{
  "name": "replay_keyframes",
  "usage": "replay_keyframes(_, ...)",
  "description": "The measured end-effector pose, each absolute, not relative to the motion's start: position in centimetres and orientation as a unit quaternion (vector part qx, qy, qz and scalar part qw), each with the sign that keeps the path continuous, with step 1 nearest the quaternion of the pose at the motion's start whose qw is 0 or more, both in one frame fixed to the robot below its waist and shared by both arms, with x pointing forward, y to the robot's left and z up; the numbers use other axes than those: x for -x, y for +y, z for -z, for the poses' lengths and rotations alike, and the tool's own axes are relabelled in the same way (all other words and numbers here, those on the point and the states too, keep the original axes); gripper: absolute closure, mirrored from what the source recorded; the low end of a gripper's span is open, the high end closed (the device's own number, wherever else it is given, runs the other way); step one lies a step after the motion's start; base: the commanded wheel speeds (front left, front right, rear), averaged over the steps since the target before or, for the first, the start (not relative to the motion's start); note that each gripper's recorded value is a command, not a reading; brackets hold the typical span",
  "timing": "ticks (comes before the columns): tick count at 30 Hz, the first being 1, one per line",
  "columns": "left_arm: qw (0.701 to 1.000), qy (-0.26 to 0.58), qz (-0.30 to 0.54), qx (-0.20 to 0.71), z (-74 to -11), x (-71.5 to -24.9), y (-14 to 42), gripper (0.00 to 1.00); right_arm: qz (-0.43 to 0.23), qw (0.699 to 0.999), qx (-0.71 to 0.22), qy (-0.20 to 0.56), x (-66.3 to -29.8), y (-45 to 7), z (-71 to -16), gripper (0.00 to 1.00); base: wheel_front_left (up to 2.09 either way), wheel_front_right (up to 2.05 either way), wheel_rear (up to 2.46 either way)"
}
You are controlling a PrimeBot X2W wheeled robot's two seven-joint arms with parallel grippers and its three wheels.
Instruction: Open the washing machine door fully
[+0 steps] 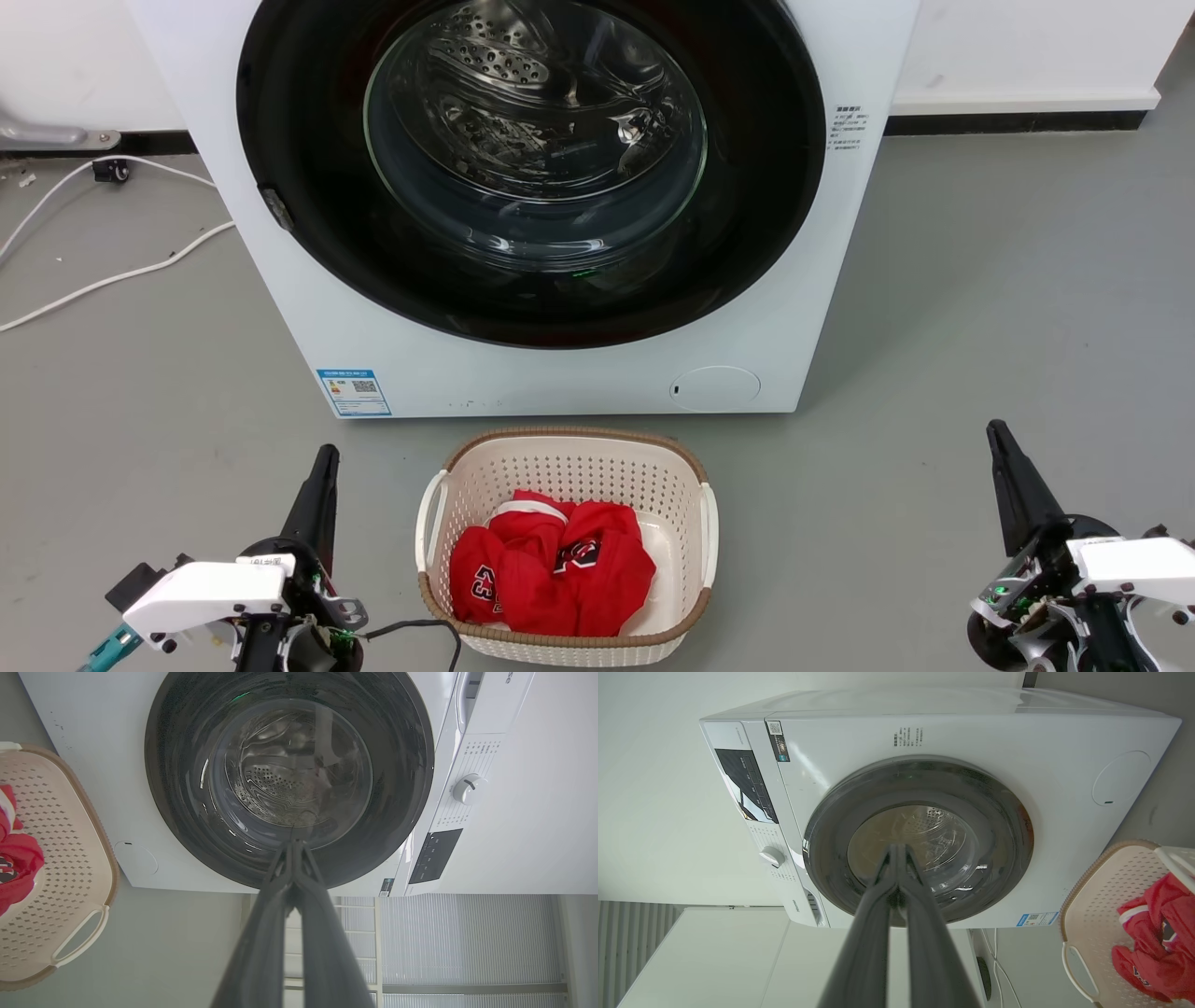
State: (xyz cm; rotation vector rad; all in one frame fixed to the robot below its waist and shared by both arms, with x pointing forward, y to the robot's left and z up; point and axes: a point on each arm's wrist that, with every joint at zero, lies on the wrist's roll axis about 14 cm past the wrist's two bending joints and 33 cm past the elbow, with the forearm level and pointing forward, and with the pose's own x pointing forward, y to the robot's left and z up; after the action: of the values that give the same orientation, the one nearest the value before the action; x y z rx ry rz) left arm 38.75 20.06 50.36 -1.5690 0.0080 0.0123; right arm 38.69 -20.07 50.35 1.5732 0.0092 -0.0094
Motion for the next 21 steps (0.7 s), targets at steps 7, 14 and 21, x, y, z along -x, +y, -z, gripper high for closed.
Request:
replay_keyframes(7, 0.703, 0.031, -0.034, 0.71, -47.7, -37.5, 19.8, 0.0, 0.033, 0.703, -0.71, 0.03, -37.4, -20.0, -47.7, 0.0, 0.0, 0.0, 0.0)
replay_keyframes(14, 0.714, 0.022, -0.028, 0.699, -48.4, -37.8, 19.3, 0.0, 0.028, 0.71, -0.704, 0.018, -37.5, -19.6, -48.6, 0.0, 0.0, 0.0, 0.0)
replay_keyframes(21, 0.743, 0.003, -0.02, 0.669, -49.7, -38.1, 19.4, 0.0, 0.025, 0.737, -0.675, 0.005, -37.3, -19.7, -49.3, 0.0, 0.0, 0.0, 0.0)
